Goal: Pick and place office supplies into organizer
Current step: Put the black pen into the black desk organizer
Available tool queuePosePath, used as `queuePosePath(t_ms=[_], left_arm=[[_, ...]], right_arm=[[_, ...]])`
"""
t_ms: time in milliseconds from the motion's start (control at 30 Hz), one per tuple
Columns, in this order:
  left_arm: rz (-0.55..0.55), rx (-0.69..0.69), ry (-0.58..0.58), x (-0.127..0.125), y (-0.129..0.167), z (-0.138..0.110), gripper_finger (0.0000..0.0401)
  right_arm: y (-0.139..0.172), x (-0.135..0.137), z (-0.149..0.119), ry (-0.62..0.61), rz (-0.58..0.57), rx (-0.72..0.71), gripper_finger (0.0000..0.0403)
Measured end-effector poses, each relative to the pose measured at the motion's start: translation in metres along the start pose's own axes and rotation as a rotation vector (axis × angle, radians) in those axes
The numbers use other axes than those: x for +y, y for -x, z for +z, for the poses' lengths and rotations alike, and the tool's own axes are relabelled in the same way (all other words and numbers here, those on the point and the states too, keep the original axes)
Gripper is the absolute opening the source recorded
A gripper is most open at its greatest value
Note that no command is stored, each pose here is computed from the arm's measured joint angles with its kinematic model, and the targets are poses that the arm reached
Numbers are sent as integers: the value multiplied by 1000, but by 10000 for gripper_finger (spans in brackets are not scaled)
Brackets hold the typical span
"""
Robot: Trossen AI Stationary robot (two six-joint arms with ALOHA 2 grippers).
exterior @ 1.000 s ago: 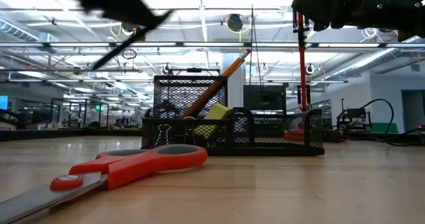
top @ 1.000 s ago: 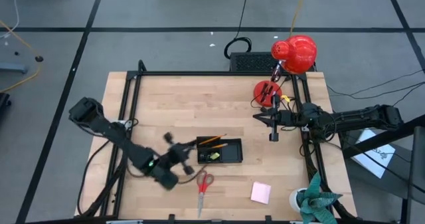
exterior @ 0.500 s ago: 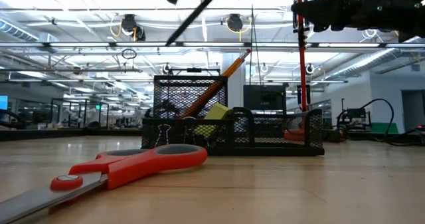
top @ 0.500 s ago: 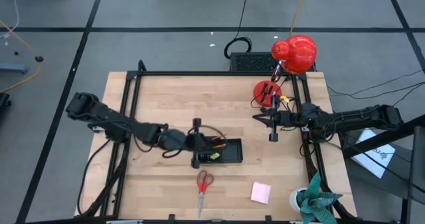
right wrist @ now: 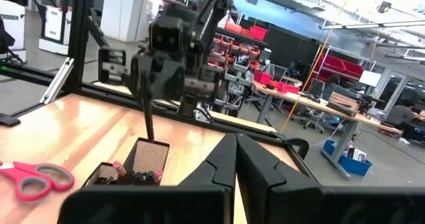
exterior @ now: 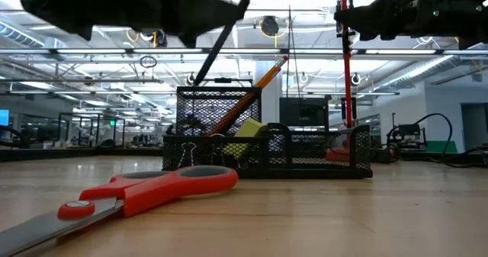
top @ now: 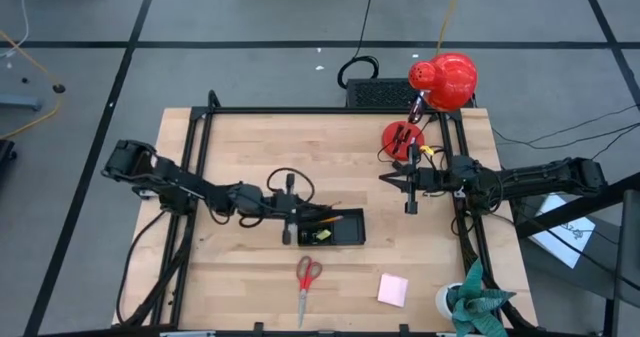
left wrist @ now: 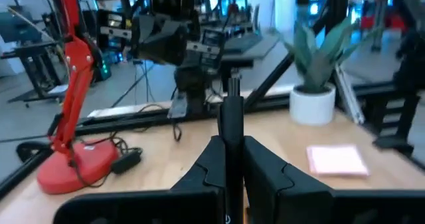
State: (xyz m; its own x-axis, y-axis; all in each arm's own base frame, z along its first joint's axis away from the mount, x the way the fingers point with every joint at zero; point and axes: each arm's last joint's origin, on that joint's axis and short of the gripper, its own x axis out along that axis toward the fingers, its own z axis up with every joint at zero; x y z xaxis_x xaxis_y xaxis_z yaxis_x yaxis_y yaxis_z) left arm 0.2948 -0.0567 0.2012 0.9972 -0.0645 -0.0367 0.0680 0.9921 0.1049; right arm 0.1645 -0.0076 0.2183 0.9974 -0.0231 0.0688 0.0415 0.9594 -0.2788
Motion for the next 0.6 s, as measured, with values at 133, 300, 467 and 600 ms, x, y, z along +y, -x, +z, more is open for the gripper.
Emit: queuePosePath(t_ms=[133,300,467,600], left_arm=[[30,31,29,-2,-3,-17,26],[34,17,32,-4,-11,-33,26],[41,40,55,-6,-16,-50,26],[61,74,81,-4,-18,-60,26]], right_arm=[[0,0,0,0,-1,-4,4],[0,-1,2,-4,-7,-23,4],[0,-1,2,-3,-7,-24,4],[0,-1,3,1,-9,-31,4]])
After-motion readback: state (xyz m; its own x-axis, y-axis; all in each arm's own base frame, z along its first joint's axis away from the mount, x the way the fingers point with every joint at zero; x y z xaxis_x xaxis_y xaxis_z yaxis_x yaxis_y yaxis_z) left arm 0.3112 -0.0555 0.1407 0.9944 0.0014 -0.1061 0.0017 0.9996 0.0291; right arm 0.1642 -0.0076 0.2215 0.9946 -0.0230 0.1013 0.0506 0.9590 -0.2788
